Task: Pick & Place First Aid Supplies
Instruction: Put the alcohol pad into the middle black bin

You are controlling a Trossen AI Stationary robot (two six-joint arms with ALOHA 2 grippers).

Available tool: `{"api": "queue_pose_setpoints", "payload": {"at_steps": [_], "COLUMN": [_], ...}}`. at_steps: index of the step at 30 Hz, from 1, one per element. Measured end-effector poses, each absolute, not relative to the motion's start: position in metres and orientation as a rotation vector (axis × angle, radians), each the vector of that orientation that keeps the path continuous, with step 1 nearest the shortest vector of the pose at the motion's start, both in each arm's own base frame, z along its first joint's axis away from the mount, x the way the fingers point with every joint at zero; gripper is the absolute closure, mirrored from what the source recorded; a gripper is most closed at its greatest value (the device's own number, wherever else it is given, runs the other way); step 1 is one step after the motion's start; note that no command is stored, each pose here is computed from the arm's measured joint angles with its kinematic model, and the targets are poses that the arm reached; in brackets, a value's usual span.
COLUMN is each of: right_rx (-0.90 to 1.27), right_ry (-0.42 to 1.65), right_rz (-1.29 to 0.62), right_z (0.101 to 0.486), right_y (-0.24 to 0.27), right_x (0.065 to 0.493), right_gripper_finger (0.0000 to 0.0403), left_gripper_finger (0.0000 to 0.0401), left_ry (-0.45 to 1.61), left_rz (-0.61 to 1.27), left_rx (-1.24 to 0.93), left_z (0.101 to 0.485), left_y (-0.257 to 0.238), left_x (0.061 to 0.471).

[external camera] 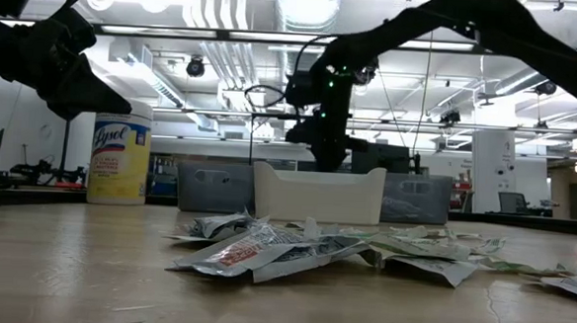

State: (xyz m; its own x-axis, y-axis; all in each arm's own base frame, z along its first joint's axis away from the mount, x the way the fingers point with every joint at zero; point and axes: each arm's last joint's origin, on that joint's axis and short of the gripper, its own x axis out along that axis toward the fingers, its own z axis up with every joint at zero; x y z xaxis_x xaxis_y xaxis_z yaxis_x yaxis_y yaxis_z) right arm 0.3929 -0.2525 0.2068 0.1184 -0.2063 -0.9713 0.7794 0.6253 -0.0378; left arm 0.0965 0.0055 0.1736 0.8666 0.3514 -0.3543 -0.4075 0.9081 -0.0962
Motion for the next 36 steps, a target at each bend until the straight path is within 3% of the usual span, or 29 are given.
{"api": "queue_pose_setpoints", "payload": {"at_steps": [15,24,31,36], "right_rx": [0.436,0.421,0.477,0.553], "right_ry": [1.313,1.3,1.307,1.324], "right_rz": [-0.734,-0.726,-0.747,-0.616], "right_z": [0.197,0.2,0.249,0.298], "right_y": [-0.255,-0.255,-0.248,-0.222], "right_x": [0.395,0.395,0.387,0.379], "right_gripper_finger": [0.0391,0.0319,0.0294,0.0305], "left_gripper_finger": [0.0348,0.0348,0.0348,0.0348], "left_ry": [0.34,0.375,0.38,0.38], "left_rz": [0.398,0.402,0.402,0.402], "left_rx": [-0.162,-0.153,-0.151,-0.151], "left_z": [0.174,0.17,0.17,0.17], "left_y": [0.005,0.006,0.006,0.006], "left_x": [0.097,0.095,0.095,0.095]}}
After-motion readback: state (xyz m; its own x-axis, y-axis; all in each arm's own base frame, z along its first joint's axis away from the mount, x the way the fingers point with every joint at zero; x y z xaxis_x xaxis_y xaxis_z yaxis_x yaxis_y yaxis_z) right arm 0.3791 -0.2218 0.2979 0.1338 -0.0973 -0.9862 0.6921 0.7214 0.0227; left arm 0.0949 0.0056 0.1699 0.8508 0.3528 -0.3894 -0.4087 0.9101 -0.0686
